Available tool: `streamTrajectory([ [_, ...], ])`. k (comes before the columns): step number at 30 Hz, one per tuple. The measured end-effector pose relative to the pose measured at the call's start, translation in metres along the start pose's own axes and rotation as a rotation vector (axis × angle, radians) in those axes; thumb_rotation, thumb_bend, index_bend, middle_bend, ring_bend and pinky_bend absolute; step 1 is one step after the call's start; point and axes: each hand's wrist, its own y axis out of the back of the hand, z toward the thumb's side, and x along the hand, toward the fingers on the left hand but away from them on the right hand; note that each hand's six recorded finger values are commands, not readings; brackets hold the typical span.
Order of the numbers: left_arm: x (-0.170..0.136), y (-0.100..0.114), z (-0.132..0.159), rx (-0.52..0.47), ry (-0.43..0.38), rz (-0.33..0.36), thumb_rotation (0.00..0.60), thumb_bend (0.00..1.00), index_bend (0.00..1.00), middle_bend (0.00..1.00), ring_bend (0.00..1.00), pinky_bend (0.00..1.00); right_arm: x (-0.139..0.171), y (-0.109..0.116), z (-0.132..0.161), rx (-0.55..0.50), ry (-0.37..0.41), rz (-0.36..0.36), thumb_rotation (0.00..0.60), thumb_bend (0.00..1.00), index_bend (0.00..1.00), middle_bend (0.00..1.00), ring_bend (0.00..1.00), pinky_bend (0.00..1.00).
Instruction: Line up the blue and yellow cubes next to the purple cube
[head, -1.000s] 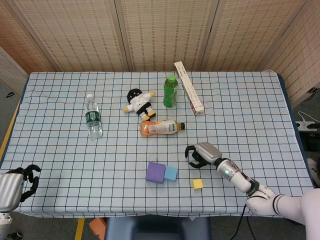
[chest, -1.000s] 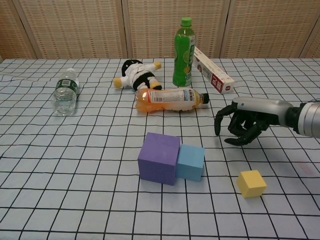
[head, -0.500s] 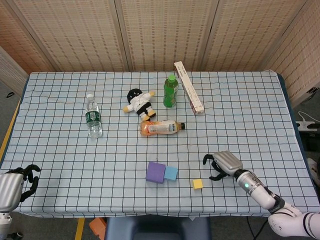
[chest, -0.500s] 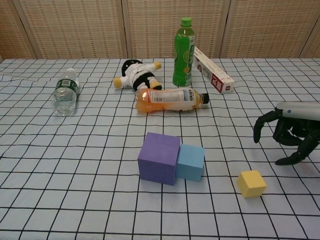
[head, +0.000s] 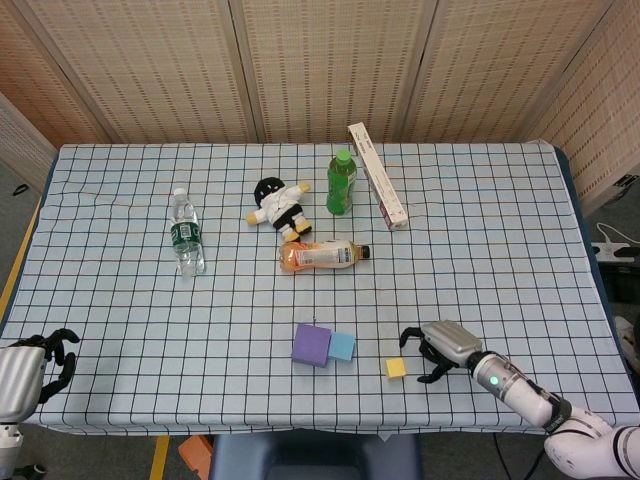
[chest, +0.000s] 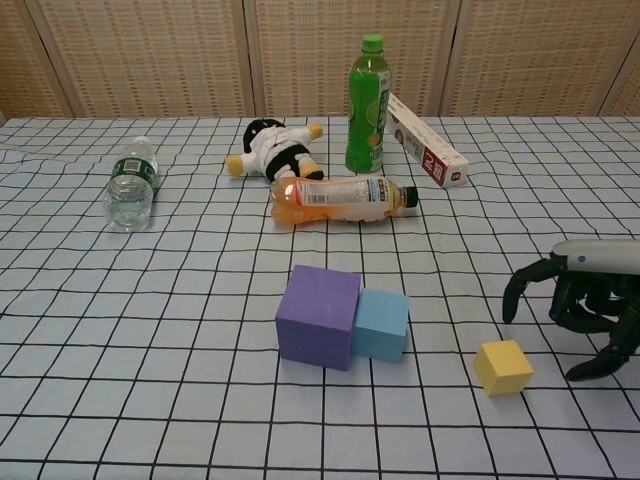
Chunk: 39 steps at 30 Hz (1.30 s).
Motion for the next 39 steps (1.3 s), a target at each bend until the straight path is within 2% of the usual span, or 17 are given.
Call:
streamTrajectory([
  [8,0.000,0.001,0.000,-0.003,0.001,0.002,0.600,0.49,0.44,0.64,0.56,0.65,-0.002,-0.009,0.004,-0.018,0.031,0.027,0.600,0.02,0.32,0.87,0.75,1.00],
  [18,0.000,0.003,-0.001,-0.012,0.004,0.010,0.600,0.49,0.44,0.64,0.56,0.65,-0.015,-0.018,0.009,-0.025,0.068,0.020,0.600,0.02,0.47,0.88,0.77,1.00],
  [27,0.000,0.003,0.000,-0.013,0.001,0.009,0.600,0.49,0.44,0.64,0.56,0.65,-0.017,-0.017,0.009,-0.033,0.075,-0.007,0.600,0.08,0.56,0.90,0.79,1.00],
  [39,-0.001,0.002,0.002,-0.010,-0.006,0.004,0.600,0.49,0.44,0.64,0.56,0.65,-0.025,-0.007,0.015,-0.090,0.098,-0.077,0.600,0.10,0.58,0.90,0.79,1.00],
])
